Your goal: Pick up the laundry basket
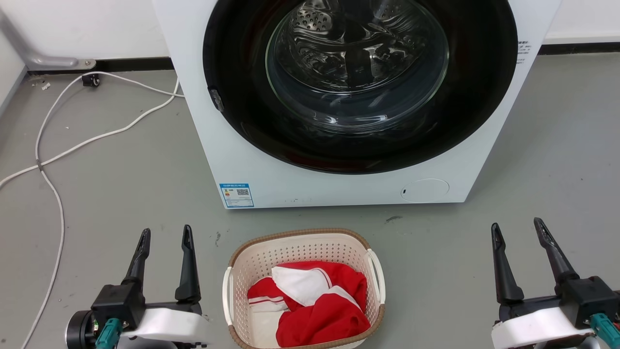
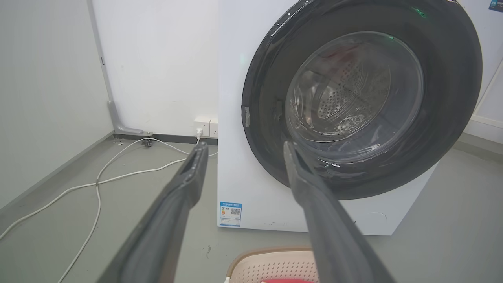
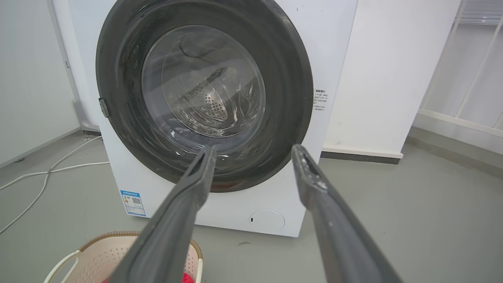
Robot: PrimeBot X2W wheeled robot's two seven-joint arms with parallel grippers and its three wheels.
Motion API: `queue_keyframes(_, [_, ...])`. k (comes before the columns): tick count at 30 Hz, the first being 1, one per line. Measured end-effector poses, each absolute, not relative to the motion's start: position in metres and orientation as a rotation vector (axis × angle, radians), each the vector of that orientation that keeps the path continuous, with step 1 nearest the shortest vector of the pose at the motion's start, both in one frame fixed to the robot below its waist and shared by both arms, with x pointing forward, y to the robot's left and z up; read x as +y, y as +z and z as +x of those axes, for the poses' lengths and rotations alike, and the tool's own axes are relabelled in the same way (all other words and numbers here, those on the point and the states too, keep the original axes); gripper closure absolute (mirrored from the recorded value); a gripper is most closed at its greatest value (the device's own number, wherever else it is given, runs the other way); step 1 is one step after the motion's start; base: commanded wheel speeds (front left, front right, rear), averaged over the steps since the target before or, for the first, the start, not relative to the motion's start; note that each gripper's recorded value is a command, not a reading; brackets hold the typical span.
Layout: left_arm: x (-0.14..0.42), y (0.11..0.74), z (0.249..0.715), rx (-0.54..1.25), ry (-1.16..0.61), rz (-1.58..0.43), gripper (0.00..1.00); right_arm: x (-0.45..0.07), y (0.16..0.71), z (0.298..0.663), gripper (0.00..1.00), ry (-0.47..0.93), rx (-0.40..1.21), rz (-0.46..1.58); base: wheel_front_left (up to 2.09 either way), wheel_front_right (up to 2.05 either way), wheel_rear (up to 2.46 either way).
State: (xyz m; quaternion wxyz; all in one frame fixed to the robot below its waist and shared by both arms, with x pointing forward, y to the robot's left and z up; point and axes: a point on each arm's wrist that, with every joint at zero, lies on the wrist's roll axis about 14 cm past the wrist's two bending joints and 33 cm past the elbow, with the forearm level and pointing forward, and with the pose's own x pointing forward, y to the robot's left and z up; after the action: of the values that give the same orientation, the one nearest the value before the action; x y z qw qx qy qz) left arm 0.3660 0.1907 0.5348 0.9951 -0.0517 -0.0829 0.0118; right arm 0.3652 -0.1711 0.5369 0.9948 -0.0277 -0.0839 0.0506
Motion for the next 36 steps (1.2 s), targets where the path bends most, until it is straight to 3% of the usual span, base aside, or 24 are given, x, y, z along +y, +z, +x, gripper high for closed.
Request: queue_keyframes(36, [0.193,0.531,0.364,-0.162,0.040,-0.041,0.00,-0.173,0.526,0.365,0.00,0.095,-0.143,-0.030,0.00,0.00,0.00])
